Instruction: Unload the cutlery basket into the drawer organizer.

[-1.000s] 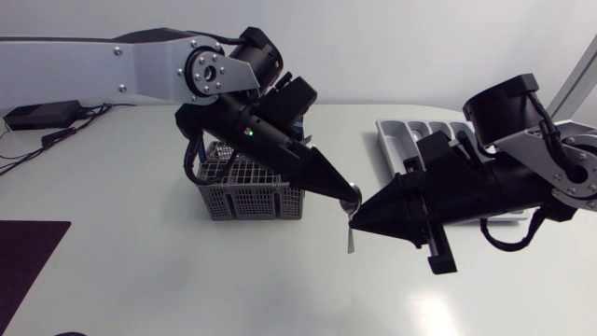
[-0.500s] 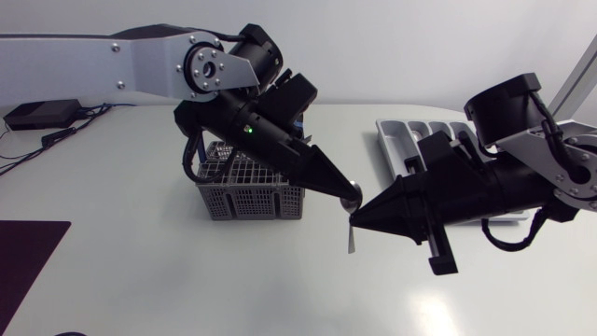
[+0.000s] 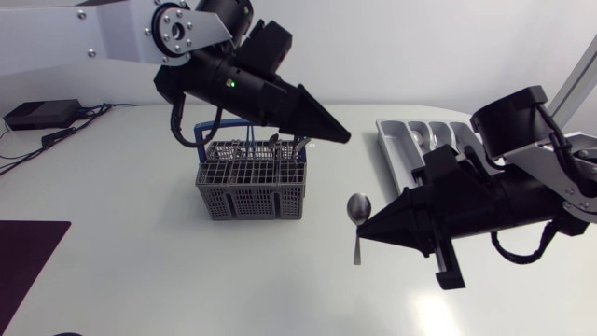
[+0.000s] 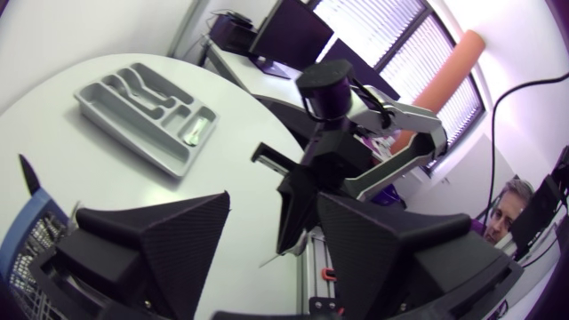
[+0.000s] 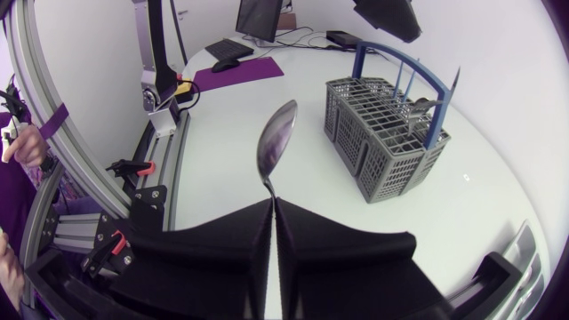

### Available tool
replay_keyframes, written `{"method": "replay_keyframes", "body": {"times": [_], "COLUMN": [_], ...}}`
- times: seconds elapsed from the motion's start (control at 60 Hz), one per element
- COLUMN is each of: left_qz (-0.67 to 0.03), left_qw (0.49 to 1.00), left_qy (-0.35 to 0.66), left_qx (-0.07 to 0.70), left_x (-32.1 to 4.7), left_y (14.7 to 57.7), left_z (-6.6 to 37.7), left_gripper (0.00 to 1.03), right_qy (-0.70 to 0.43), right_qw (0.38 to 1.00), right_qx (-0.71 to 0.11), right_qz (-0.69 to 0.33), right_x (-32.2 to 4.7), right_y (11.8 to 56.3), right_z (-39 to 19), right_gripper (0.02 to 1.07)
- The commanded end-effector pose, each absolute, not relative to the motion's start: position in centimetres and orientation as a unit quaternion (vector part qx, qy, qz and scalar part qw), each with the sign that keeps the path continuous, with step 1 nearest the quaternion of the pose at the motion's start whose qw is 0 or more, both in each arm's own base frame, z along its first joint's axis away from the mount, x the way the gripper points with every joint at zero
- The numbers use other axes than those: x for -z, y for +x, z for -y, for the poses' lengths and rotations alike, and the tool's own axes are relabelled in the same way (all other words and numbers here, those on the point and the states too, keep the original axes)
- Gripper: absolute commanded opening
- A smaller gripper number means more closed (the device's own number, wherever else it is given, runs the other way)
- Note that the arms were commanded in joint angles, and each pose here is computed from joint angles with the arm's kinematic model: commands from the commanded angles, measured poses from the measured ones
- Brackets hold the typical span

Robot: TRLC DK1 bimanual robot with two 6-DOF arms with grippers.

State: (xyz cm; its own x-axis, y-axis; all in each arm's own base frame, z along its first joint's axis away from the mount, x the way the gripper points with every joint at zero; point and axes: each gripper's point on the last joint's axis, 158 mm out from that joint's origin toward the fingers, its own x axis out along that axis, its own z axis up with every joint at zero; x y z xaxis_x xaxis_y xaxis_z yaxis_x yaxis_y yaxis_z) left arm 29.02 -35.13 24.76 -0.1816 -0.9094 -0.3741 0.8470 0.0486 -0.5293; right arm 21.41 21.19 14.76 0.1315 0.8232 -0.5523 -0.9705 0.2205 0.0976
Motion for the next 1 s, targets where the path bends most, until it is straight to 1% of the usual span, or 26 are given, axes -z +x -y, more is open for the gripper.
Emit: {"method": "replay_keyframes", "body": {"times": [0.0, 0.1, 0.167, 0.217, 0.317, 0.483, 0.617, 0.783, 0.983], "left_qz": [-0.333, -0.314, -0.302, -0.303, -0.317, -0.338, -0.358, -0.374, -0.38], "left_qw": [0.683, 0.738, 0.762, 0.789, 0.81, 0.83, 0.84, 0.848, 0.853], "left_qy": [-0.059, -0.038, -0.034, -0.015, 0.017, 0.045, 0.053, 0.079, 0.092], "left_qx": [0.648, 0.597, 0.572, 0.534, 0.492, 0.441, 0.403, 0.368, 0.346], "left_x": [-26.9, -26.8, -26.5, -25.4, -23.2, -20.7, -18.7, -16.7, -15.7], "left_y": [31.2, 33.3, 34.1, 35.1, 35.8, 36.8, 38.4, 39.1, 39.7], "left_z": [34.2, 33.0, 32.3, 31.6, 31.3, 31.1, 30.7, 30.5, 29.9], "left_gripper": [0.96, 0.96, 0.96, 0.96, 0.97, 0.98, 0.98, 0.98, 0.98], "right_qy": [-0.155, -0.17, -0.182, -0.193, -0.215, -0.253, -0.284, -0.331, -0.371], "right_qw": [0.747, 0.774, 0.793, 0.808, 0.833, 0.865, 0.875, 0.869, 0.86], "right_qx": [-0.594, -0.554, -0.522, -0.494, -0.441, -0.355, -0.297, -0.247, -0.19], "right_qz": [-0.257, -0.256, -0.256, -0.257, -0.255, -0.249, -0.255, -0.272, -0.294], "right_x": [-14.1, -13.8, -13.3, -12.9, -12.2, -11.3, -9.3, -5.8, -2.7], "right_y": [21.5, 23.6, 25.4, 26.7, 29.0, 32.8, 35.6, 37.4, 39.3], "right_z": [-19.7, -17.0, -14.6, -12.5, -8.7, -2.3, 2.5, 6.7, 11.5], "right_gripper": [0.08, 0.08, 0.08, 0.08, 0.08, 0.08, 0.08, 0.08, 0.08]}}
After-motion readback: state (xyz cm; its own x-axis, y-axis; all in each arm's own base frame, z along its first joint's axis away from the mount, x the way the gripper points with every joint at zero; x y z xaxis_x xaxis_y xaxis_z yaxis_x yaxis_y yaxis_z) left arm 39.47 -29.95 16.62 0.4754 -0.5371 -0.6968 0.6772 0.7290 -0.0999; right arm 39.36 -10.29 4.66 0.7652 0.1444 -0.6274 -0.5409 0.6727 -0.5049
